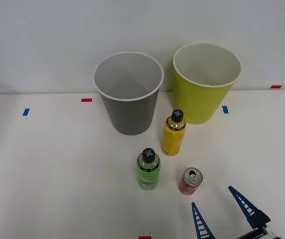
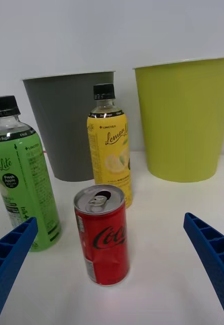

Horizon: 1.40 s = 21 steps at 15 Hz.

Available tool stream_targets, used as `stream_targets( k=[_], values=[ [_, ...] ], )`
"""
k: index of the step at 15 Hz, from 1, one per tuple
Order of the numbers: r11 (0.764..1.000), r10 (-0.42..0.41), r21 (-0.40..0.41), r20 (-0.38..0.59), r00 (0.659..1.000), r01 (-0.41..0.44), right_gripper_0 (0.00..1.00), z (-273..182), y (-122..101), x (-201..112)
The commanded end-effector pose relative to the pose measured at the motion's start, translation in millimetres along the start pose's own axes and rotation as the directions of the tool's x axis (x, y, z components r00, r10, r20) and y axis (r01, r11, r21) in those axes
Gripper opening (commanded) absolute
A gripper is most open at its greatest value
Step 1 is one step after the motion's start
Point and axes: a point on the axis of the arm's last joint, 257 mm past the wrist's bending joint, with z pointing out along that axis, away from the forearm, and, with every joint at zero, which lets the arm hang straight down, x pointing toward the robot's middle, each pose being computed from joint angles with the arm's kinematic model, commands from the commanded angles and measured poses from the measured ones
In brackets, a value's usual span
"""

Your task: Put cans in the gray bin, plastic bottles in the light green bin

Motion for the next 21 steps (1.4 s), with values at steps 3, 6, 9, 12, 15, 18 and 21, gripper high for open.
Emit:
stream_targets(
  k=[3,6,9,12,15,18,21],
  values=[
    [0.997,-0.033,0.063,-0.051,0.998,0.037,1.0,11.9,-1.8,15.0],
    [0.997,-0.025,0.066,-0.073,0.997,0.03,1.0,21.4,2.6,21.6],
    [0.998,-0.01,0.065,-0.085,0.996,0.015,1.0,31.0,9.4,25.4],
    [0.999,0.004,0.051,-0.11,0.994,0.002,1.0,42.2,13.4,31.9],
    [0.999,0.013,0.032,-0.128,0.992,-0.009,1.0,50.3,16.7,36.2],
    [1.0,0.02,0.02,-0.136,0.991,-0.017,1.0,59.4,17.6,38.5],
    [1.0,0.012,0.007,-0.122,0.992,-0.011,1.0,71.7,21.3,39.5]
  ],
)
